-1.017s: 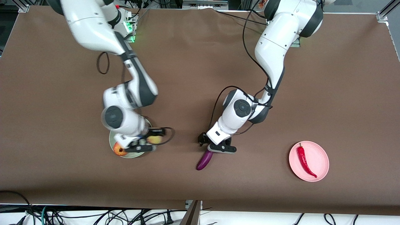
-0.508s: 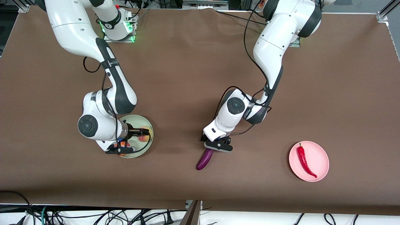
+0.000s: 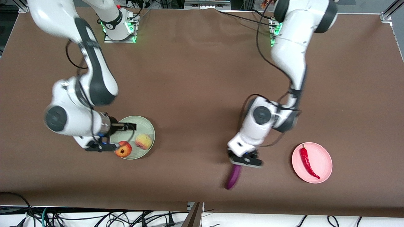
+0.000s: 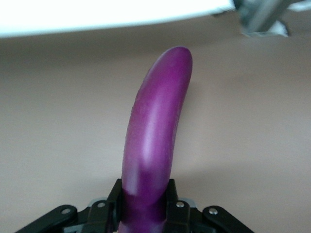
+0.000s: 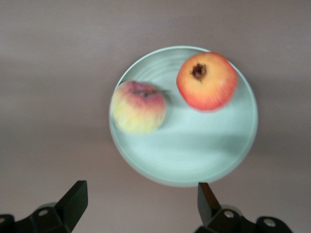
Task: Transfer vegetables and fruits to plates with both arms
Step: 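Carry the eggplant to the pink plate while the right gripper returns to rest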
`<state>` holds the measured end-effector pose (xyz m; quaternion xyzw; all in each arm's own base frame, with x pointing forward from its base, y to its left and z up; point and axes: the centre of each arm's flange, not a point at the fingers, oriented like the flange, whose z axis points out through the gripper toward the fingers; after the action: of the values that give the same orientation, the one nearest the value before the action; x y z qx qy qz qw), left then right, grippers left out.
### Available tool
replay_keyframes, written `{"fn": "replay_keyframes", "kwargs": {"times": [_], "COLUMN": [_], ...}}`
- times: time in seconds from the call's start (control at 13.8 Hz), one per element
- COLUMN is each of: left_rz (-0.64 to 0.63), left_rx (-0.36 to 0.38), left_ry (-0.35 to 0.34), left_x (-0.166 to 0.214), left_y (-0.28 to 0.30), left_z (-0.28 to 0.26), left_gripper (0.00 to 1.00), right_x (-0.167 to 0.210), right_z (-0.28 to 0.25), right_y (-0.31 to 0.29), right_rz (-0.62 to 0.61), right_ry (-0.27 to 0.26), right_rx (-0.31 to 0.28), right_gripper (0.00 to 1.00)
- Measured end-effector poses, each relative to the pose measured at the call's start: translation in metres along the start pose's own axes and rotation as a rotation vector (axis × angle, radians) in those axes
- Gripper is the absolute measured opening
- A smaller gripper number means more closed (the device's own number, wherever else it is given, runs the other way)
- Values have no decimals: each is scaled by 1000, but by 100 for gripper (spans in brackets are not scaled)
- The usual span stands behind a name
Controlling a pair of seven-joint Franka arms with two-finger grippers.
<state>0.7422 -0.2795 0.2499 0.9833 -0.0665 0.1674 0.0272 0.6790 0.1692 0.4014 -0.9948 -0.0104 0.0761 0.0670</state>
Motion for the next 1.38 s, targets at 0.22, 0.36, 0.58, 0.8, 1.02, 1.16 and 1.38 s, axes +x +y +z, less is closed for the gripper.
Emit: {"fn": "replay_keyframes", "kwargs": {"times": [0.22,0.36,0.58,0.8,1.02,1.16,1.38], "left_rz": [88,116,102,91,110,128,168], "left_rx": [54,85,118,107,78,50,24], "left_ry": [-42,-59,-94,-142,-157,-167,-212], "left_x": [25,23,4,-22,-25,-22,-19], "left_y": [-125,-208,-319,-360,-338,-318,-298], "left_z": [-29,-28,-26,-12,-1,-2,-12], "left_gripper": [37,37,37,37,37,37,37], "right_x": [-59,-97,-140,-169,-174,-167,-158], "right_z": [-106,-158,-196,-195,-188,-185,-201], "right_y": [24,44,63,74,77,75,71], "right_rz": [12,0,-10,-26,-63,-71,-77], "right_ry": [-23,-22,6,27,36,45,88], "right_rx": [-32,-70,-83,-106,-124,-128,-144], "right_gripper": [100,100,100,100,100,100,100]}}
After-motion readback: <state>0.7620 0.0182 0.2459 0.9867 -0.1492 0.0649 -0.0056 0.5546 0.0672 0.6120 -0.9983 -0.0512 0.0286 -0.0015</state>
